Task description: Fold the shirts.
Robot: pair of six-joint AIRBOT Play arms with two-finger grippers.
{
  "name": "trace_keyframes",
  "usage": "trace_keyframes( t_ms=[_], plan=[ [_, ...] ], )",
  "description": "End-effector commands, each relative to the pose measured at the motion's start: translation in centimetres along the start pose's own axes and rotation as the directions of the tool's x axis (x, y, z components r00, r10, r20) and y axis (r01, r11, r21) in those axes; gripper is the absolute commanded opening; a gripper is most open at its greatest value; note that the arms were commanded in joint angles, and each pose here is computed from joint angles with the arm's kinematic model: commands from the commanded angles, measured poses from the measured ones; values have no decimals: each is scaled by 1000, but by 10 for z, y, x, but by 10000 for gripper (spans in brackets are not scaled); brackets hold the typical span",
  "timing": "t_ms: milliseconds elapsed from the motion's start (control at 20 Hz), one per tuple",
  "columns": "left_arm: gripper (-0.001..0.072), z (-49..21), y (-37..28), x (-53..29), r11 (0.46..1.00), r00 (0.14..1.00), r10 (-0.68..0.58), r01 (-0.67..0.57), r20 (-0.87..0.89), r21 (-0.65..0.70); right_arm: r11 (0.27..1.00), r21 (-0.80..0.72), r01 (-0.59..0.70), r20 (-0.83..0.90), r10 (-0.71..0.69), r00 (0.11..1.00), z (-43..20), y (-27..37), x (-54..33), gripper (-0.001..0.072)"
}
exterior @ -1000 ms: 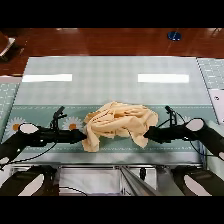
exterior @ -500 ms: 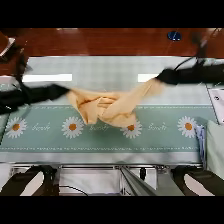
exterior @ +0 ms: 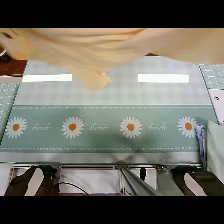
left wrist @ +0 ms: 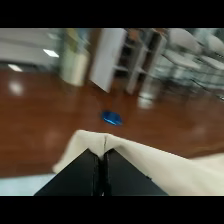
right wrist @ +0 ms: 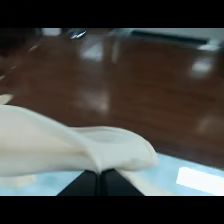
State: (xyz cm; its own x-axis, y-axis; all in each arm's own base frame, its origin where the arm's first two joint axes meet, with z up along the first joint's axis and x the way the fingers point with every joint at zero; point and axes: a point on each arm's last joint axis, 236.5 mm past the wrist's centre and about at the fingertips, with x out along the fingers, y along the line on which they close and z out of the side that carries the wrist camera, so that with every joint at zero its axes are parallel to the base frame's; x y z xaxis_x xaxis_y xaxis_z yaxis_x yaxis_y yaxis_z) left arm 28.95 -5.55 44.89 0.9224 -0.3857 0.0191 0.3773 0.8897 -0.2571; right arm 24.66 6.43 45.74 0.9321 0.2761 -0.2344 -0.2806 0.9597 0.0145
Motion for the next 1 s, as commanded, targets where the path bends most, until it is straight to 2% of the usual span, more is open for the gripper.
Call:
trace_keyframes(
  t_ms=[0,200,350,450,600,750,950],
  plan=[
    [17,31,-21,-63,957,971,202,-224,130,183,978,-5,208,74,-208,975,1,-23,-80,16],
    [17,29,-42,-115,896,933,302,-348,194,276,961,26,275,63,-276,959,-15,-28,-116,16],
    [17,16,-47,-128,900,943,297,-329,152,286,971,40,235,-52,-232,971,-46,-23,-98,17],
    [17,-4,-32,-116,911,949,304,-315,82,267,983,60,173,-186,-159,970,-83,-16,-65,16],
    [17,-68,20,-75,937,937,333,-315,-111,150,993,110,49,-396,-2,918,-156,-2,-2,16],
    [17,-159,72,-25,954,902,279,-300,-329,-15,980,194,40,-502,64,863,-226,-11,68,15],
    [17,-252,147,29,910,850,283,-385,-445,-156,960,274,51,-558,116,822,-289,-34,172,15]
  ],
)
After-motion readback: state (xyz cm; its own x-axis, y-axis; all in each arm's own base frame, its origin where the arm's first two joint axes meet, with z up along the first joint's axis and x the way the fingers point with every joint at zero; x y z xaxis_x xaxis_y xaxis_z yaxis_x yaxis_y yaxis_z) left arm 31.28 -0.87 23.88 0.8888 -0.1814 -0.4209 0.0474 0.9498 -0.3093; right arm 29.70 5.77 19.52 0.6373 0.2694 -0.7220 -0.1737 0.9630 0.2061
